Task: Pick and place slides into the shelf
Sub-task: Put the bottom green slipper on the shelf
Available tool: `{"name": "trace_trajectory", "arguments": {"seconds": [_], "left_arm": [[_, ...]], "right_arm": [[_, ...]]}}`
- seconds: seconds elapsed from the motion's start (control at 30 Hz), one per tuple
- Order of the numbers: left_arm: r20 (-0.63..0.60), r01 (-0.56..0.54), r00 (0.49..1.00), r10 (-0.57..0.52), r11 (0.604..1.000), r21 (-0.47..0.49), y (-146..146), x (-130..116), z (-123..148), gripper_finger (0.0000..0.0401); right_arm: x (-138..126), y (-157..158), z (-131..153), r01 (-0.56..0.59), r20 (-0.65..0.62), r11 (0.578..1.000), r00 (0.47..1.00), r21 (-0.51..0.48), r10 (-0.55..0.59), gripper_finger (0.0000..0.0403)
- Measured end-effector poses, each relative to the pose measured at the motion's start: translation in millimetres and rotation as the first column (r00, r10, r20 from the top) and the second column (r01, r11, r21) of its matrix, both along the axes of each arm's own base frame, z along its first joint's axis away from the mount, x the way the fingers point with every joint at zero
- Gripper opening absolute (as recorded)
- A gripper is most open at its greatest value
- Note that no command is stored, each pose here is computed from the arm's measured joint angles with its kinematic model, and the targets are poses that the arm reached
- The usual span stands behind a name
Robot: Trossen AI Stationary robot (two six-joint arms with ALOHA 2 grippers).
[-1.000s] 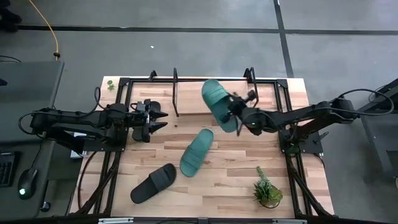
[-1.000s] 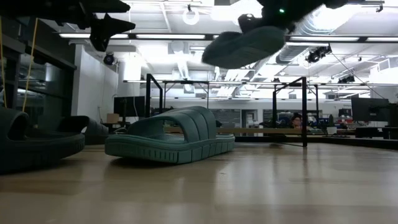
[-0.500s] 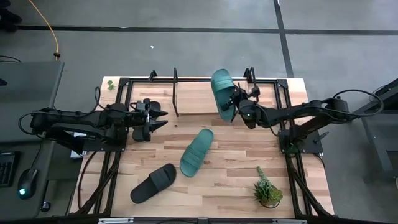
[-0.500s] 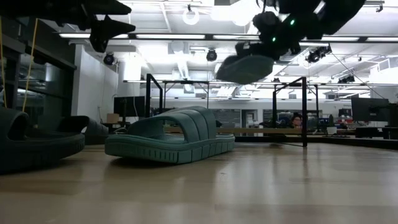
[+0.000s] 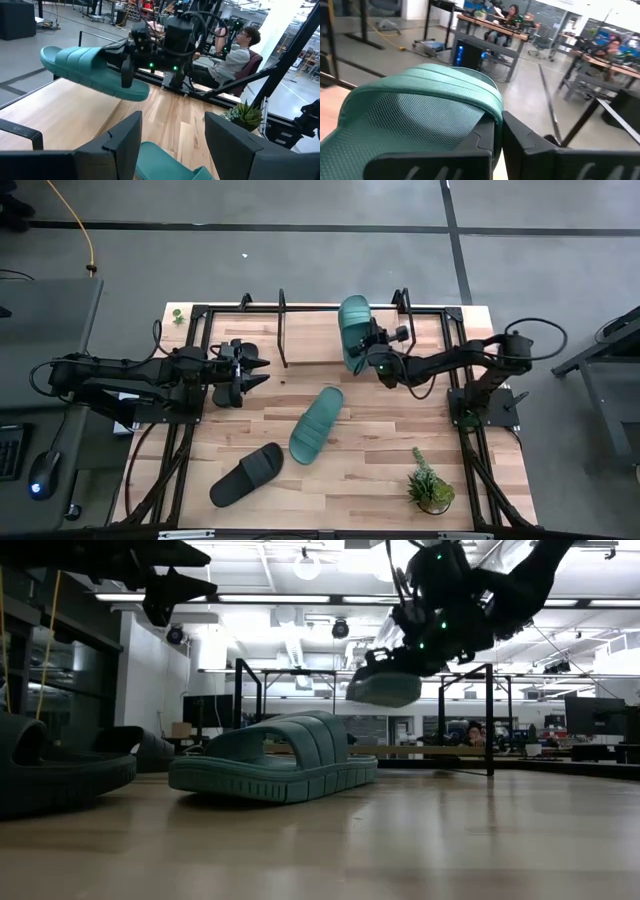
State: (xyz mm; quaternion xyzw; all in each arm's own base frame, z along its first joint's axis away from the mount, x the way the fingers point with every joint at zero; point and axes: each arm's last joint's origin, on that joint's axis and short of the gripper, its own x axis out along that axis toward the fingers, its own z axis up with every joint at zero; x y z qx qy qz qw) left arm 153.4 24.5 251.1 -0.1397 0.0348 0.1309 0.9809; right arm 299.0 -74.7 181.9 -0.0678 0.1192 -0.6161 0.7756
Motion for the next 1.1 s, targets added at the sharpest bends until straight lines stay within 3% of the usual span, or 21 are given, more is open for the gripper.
{"name": "trace_trajectory", "arguments": {"seconds": [0.3, 1.1], "left_arm": [[0.001, 0.0, 1.0, 0.0, 1.0, -0.003, 0, 0, 0, 0.0198], [0.001, 0.0, 1.0, 0.0, 1.0, -0.003, 0, 0, 0, 0.0198]], "right_arm": [[0, -7, -10, 0.061, -0.035, 0.998, 0.997, -0.008, -0.062, 0.0], [6, -18, -40, 0.042, -0.068, 0.999, 0.997, 0.028, -0.04, 0.0]]}}
